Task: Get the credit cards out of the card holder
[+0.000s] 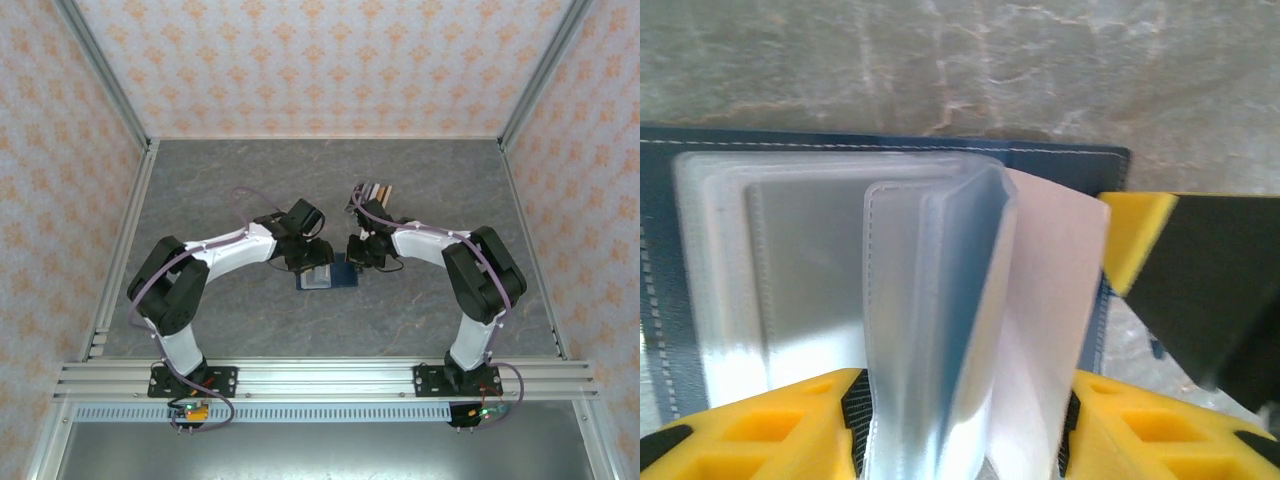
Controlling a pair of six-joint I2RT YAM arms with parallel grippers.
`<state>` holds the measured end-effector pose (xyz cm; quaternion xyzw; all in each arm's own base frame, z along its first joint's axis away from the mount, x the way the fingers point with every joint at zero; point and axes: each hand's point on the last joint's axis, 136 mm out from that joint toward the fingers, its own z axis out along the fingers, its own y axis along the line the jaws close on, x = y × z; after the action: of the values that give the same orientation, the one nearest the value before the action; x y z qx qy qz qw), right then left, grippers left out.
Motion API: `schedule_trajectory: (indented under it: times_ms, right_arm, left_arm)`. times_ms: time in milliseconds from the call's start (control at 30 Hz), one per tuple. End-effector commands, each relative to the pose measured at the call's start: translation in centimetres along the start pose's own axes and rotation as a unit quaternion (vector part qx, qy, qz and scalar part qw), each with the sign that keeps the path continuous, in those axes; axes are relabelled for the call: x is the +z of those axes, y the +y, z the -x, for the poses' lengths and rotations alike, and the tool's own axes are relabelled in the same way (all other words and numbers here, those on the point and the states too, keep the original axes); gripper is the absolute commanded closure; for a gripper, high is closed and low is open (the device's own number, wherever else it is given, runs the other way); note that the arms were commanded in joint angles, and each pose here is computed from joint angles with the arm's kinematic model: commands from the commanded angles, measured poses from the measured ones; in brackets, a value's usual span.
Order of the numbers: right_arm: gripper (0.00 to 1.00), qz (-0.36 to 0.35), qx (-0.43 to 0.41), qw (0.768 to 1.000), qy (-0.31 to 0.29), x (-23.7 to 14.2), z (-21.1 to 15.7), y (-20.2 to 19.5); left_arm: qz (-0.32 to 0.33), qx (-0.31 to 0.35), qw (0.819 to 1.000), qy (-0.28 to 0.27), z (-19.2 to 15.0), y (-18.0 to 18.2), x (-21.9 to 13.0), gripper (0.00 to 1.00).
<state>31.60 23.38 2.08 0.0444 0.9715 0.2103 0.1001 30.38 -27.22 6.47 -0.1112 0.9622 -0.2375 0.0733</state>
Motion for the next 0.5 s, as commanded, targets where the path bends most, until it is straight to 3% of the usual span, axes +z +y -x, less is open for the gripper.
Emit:
schedule_trajectory:
  times_ms: [0, 233, 467]
  right_arm:
    - [0.90, -0.049, 0.007, 0.998, 0.027, 1.9, -1.5, -2.8]
    - [0.90, -0.021, 0.003, 1.000, 0.017, 1.4, -1.4, -1.9]
    - [0.90, 0.022, -0.009, 0.998, -0.052, -1.6, 0.0, -0.3]
  left_arm:
    - [-0.047, 0.022, 0.999, 0.006, -0.5, -1.9, -1.0, 0.48]
    - [-0.099, 0.025, 0.995, 0.019, -0.7, -4.0, -0.5, 0.49]
    - [-0.119, 0.030, 0.992, 0.022, -0.5, -5.4, 0.0, 0.49]
